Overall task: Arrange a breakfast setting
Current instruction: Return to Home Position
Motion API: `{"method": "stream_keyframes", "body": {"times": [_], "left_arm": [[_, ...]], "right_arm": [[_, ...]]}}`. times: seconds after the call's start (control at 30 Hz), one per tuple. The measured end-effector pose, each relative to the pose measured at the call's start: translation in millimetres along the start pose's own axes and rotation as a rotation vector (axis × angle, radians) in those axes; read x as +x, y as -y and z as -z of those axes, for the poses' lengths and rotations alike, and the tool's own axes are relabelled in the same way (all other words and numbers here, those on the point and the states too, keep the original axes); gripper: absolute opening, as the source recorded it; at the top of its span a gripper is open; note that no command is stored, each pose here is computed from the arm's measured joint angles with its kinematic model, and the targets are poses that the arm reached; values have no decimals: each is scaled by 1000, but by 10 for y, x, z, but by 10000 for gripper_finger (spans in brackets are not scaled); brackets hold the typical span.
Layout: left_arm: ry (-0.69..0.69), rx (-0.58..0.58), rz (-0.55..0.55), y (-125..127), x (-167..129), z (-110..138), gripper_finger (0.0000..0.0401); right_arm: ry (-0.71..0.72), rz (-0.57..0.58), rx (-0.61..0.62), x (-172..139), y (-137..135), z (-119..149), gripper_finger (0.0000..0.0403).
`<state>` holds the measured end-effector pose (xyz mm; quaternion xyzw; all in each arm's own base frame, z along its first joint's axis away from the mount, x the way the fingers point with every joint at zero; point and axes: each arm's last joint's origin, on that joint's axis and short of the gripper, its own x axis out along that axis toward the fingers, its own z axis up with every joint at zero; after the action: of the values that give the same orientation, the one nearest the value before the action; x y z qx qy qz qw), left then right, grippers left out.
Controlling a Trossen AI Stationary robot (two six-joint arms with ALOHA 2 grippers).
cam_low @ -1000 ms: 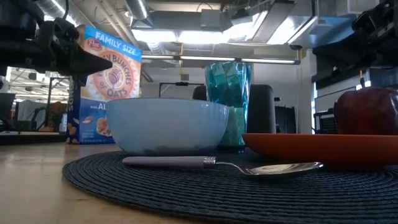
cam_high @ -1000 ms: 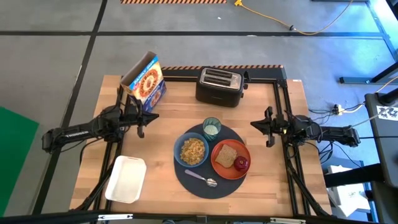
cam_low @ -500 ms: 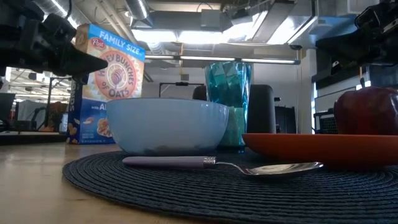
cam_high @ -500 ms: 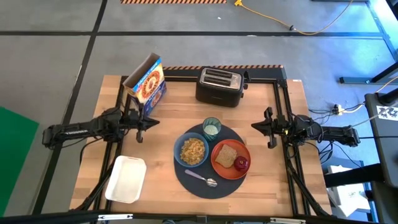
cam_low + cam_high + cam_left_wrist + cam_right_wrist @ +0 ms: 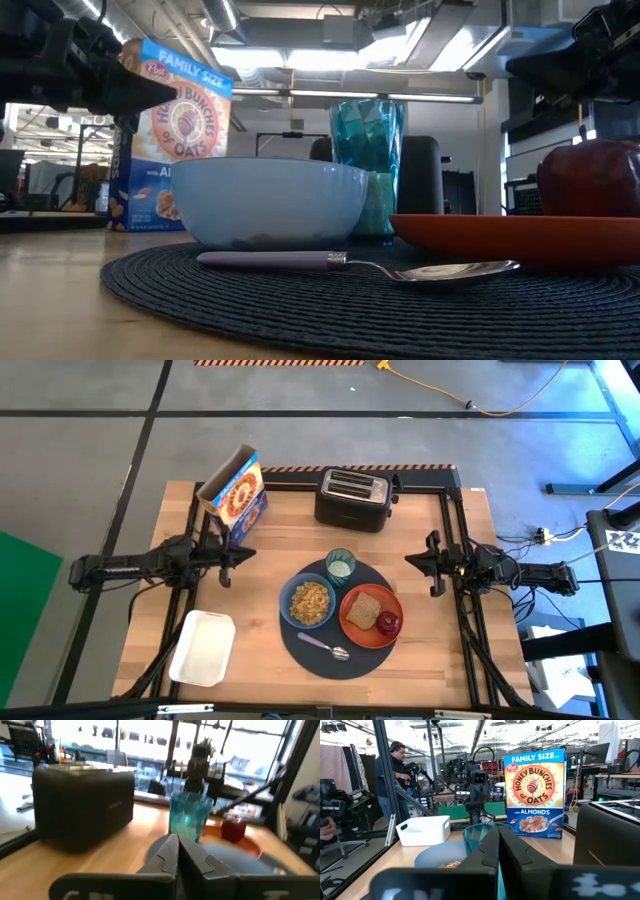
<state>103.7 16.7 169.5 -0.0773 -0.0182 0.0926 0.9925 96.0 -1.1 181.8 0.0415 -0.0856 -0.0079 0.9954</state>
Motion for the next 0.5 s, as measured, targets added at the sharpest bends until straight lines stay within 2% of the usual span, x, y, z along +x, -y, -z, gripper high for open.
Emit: {"method": "stream_keyframes", "body": {"times": [0.13,0.2,0.37,0.5], "left_arm": [[97,-24,66,51,-7,-96,0],[100,-15,86,70,-9,-98,0],[44,-6,-15,61,-6,-31,0],[34,0,-32,66,-7,-18,0]], "right_arm": [[3,0,0,0,0,-3,0],[3,0,0,0,0,-3,0],[2,0,1,0,0,-2,0],[3,0,2,0,0,-3,0]]}}
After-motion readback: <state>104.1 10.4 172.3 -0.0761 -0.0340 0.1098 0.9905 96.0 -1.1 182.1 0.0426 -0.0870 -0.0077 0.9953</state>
